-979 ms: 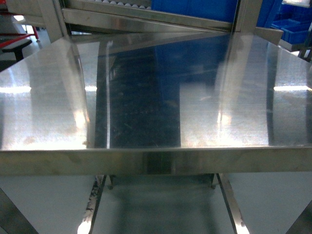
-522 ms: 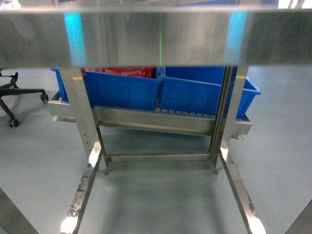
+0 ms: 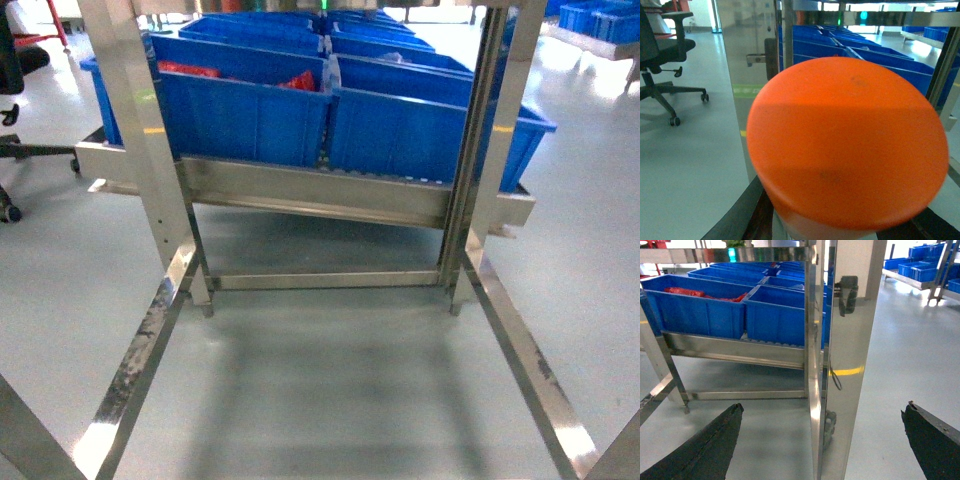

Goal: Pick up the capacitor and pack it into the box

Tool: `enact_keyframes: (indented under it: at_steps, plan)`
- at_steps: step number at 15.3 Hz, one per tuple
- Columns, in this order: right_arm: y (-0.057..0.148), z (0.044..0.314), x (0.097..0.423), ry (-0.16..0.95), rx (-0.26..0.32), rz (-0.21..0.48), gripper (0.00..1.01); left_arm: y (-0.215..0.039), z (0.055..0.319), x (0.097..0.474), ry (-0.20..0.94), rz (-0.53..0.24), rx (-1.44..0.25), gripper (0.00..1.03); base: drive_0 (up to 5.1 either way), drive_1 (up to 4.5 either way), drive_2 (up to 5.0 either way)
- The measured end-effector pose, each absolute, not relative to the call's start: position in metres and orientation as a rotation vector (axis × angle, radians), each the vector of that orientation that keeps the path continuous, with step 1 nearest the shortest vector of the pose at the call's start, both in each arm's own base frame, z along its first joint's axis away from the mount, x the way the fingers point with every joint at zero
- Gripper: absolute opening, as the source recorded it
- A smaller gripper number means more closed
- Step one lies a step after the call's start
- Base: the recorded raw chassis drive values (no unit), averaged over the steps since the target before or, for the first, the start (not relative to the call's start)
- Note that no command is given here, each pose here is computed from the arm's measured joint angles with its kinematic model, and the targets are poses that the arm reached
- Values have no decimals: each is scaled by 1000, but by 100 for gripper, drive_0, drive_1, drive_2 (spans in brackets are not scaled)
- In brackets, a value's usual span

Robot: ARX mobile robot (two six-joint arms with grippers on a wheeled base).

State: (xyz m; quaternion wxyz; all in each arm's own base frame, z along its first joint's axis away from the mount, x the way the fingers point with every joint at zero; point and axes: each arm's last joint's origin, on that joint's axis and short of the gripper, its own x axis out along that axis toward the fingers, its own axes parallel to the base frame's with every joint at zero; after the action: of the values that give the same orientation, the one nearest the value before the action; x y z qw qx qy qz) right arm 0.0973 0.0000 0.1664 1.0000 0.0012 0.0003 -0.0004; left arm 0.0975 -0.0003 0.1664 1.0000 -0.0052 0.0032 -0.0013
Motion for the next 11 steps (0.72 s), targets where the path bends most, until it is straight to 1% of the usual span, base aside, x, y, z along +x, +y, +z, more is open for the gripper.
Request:
enact_keyframes:
  at_steps: [11]
  plan:
    - [0, 167, 97, -1, 2, 0, 98, 0, 167, 98, 4, -3, -10, 44, 0, 0, 0]
